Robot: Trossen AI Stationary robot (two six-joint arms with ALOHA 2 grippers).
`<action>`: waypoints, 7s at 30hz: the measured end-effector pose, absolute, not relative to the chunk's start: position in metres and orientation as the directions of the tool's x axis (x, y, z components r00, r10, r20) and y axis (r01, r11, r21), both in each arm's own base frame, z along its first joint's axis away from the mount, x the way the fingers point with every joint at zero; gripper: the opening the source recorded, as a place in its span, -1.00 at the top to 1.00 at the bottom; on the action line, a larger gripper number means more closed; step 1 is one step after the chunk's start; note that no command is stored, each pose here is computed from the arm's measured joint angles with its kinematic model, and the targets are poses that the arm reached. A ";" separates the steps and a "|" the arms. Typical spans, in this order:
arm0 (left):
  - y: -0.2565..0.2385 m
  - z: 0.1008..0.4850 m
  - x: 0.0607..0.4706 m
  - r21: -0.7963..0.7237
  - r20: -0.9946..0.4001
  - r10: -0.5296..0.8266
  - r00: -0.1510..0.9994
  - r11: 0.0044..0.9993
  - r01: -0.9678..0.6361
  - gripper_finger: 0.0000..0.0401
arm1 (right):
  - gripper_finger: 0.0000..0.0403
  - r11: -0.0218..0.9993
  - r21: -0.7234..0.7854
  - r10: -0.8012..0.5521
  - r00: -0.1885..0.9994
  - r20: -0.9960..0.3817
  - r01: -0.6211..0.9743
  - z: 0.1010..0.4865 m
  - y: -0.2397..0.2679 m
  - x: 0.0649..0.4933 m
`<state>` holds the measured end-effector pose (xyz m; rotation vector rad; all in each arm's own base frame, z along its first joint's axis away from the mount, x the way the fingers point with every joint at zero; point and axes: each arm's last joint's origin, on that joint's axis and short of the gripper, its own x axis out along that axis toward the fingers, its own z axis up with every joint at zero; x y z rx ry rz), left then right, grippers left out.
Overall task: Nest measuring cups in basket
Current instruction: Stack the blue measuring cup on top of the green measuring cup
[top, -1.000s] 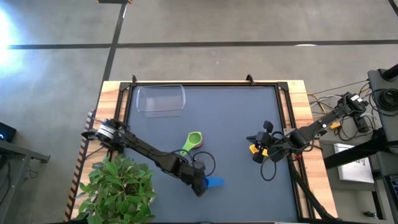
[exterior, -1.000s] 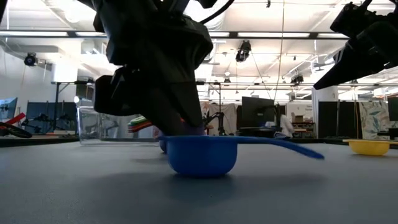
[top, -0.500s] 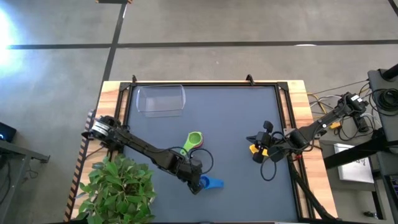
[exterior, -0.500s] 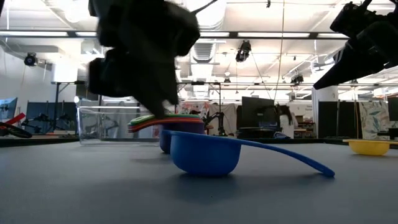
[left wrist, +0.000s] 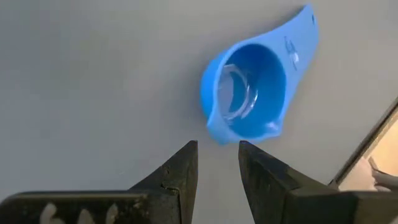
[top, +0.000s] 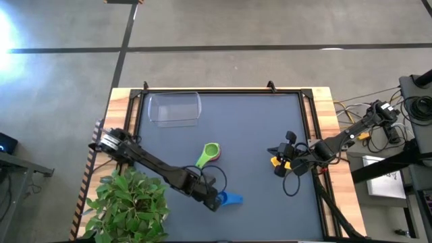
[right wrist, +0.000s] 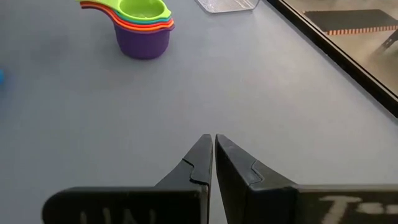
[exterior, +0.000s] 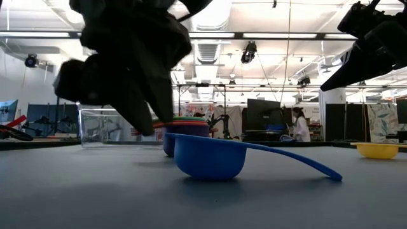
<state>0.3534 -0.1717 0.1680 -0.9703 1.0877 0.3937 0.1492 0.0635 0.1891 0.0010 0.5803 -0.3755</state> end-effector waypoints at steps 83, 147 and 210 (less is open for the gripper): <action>-0.175 0.155 0.379 -0.416 -0.884 -0.057 0.465 0.550 -0.725 -0.29 | 0.96 0.932 -0.085 -0.340 0.774 -0.535 0.351 0.189 0.064 0.150; -0.159 0.148 0.401 -0.476 -0.809 0.020 0.587 0.563 -0.676 -0.16 | 0.96 0.933 -0.082 -0.338 0.777 -0.531 0.350 0.190 0.064 0.150; -0.047 0.297 0.385 -0.014 -0.889 0.108 0.446 0.965 -0.262 1.00 | 0.96 0.934 -0.108 -0.343 0.768 -0.540 0.341 0.189 0.063 0.149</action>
